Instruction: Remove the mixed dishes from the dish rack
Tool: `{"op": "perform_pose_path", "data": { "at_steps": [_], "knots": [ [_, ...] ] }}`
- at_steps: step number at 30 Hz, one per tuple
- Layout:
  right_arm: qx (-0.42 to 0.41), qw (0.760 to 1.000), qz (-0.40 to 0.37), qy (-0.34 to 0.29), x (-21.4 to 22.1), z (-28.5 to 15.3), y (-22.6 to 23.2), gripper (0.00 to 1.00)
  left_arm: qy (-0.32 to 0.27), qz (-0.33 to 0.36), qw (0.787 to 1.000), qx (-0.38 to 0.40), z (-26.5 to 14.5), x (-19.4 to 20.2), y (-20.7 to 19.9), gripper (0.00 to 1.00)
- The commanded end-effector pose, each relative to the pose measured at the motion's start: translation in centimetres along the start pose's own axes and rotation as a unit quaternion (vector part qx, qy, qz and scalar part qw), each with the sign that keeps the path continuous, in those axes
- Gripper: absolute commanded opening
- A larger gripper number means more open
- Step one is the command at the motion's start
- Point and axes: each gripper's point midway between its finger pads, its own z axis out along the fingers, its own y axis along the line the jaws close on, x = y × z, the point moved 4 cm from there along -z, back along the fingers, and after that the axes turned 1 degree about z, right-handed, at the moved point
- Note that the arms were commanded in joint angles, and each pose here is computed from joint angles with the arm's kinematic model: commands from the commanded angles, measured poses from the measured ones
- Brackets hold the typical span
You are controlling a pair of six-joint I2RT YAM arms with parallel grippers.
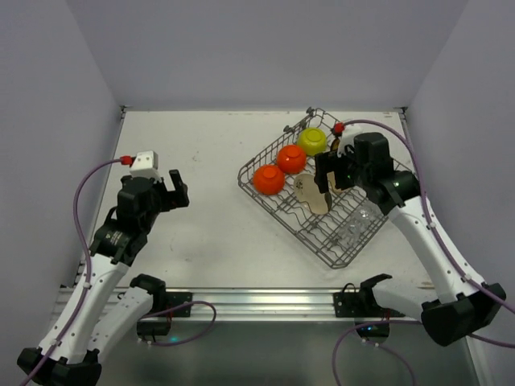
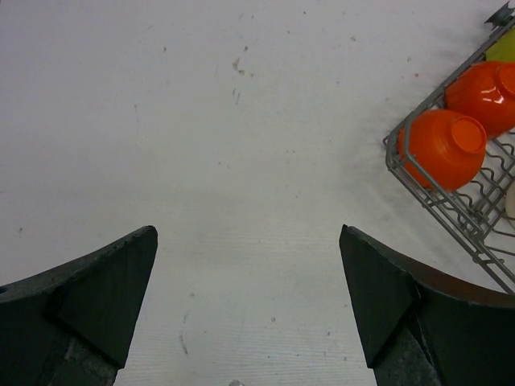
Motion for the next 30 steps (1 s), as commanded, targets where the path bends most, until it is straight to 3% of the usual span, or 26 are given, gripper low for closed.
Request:
{"op": "perform_pose_path", "data": {
  "at_steps": [1,5,14,17,23,30],
  "knots": [
    [0.026,0.995,-0.098,0.021,0.3,0.2,-1.0,0.99,-0.028,-0.014,0.999,0.018,-0.1,-1.1,-0.6,1.00],
    [0.035,0.989,-0.134,0.046,1.5,2.4,-1.3,0.92,-0.019,-0.009,0.999,0.041,0.2,-0.7,-1.2,1.00],
    [0.041,0.981,-0.172,0.084,3.1,5.5,-0.8,0.59,-0.014,-0.004,0.998,0.060,0.2,-0.5,-1.7,1.00],
    [0.037,0.979,-0.182,0.078,3.2,6.0,-0.3,0.59,-0.011,-0.002,0.998,0.065,0.4,-0.4,-1.9,1.00],
    [0.099,0.973,-0.191,0.083,3.4,8.0,-1.6,0.42,-0.006,0.000,0.998,0.066,0.6,-0.2,-1.9,1.00],
    [0.095,0.971,-0.197,0.091,4.0,9.2,-1.4,0.43,-0.015,-0.002,0.998,0.065,0.2,-0.5,-1.8,1.00]
  ]
}}
